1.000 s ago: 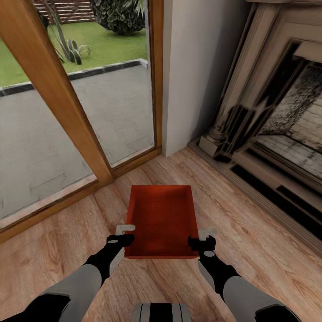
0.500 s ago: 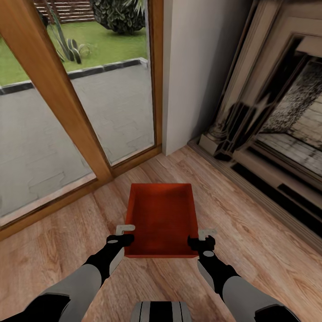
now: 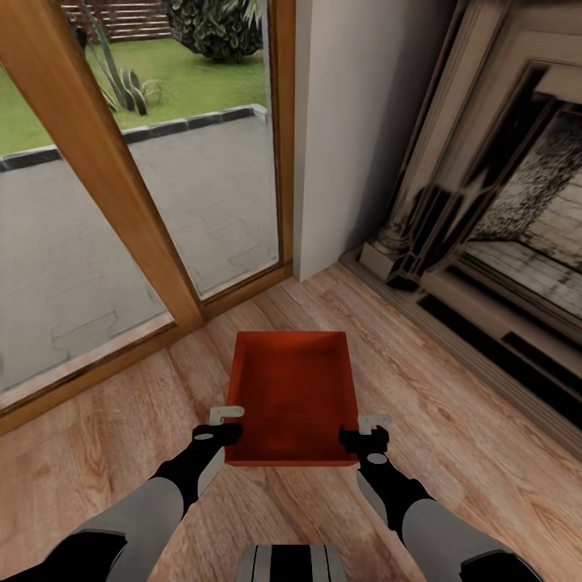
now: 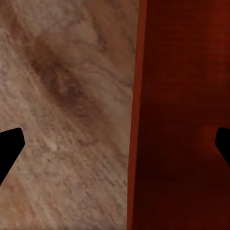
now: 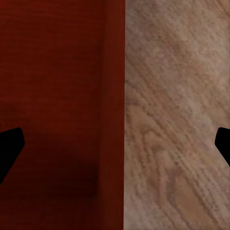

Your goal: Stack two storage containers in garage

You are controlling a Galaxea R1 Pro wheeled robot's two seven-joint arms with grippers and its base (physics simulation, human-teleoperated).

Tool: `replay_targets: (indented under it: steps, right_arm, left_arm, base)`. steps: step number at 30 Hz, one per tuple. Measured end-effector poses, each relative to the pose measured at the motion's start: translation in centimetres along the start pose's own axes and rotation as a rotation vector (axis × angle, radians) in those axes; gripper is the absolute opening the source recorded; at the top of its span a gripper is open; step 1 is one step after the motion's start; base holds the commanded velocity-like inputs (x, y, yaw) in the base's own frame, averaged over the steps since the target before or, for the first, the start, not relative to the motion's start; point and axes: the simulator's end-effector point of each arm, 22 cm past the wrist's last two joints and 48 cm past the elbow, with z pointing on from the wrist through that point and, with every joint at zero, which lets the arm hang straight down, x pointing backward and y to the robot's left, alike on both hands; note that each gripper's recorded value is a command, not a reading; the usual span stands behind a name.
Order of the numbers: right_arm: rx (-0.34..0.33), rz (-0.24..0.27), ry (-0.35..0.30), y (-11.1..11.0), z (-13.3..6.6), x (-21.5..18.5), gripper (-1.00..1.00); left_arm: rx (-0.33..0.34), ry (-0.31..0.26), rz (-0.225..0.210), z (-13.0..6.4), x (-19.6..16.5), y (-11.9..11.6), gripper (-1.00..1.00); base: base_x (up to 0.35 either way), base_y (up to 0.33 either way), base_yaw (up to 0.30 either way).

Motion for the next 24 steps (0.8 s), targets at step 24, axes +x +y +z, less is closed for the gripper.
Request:
replay_targets:
  steps: [24]
  right_arm:
    - [0.001,-0.001,0.0,-0.05,0.01,0.0,1.0]
  left_arm:
    - [-0.001,0.0,0.0,0.0,0.0,0.03,1.0]
  base:
    - [0.0,0.0,0.0]
